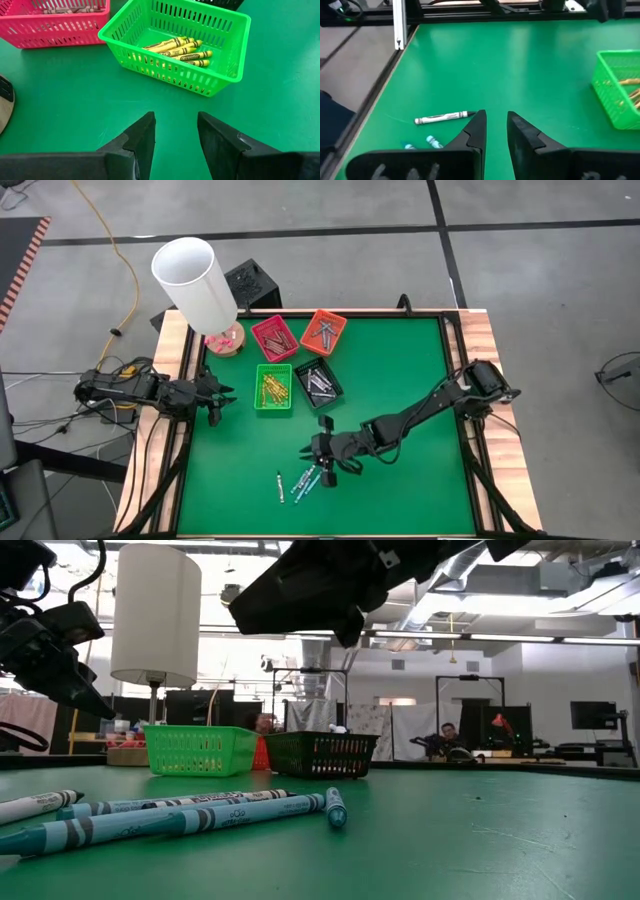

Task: Sort crayons
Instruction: Put the black crayon into the black bin

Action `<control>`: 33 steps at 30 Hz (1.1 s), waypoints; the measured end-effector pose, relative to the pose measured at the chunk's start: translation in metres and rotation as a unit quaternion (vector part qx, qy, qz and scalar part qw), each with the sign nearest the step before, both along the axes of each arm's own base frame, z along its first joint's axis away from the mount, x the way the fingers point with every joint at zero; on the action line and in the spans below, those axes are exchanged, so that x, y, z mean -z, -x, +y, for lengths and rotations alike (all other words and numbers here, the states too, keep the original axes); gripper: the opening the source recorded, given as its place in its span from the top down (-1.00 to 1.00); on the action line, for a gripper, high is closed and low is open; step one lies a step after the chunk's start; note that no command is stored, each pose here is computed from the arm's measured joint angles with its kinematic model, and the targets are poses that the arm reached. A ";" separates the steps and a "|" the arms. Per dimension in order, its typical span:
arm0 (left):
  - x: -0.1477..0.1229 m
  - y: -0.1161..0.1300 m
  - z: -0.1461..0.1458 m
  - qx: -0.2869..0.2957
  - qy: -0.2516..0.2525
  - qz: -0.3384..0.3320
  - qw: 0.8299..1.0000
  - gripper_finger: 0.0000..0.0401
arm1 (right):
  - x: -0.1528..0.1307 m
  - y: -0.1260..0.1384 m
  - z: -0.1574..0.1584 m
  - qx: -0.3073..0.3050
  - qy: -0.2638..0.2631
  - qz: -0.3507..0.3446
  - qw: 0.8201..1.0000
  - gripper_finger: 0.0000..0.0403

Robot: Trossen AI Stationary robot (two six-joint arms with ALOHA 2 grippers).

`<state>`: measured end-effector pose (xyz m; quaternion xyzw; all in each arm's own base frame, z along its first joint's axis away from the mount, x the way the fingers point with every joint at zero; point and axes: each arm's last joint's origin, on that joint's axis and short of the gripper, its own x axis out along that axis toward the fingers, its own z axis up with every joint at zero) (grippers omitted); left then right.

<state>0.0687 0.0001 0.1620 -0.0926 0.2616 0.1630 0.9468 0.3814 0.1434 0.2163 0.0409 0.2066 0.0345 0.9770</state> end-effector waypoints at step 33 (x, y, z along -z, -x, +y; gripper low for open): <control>-0.001 0.001 0.004 -0.062 -0.033 -0.010 0.998 0.32 | -0.003 -0.001 0.000 -0.013 0.027 -0.018 0.999 0.63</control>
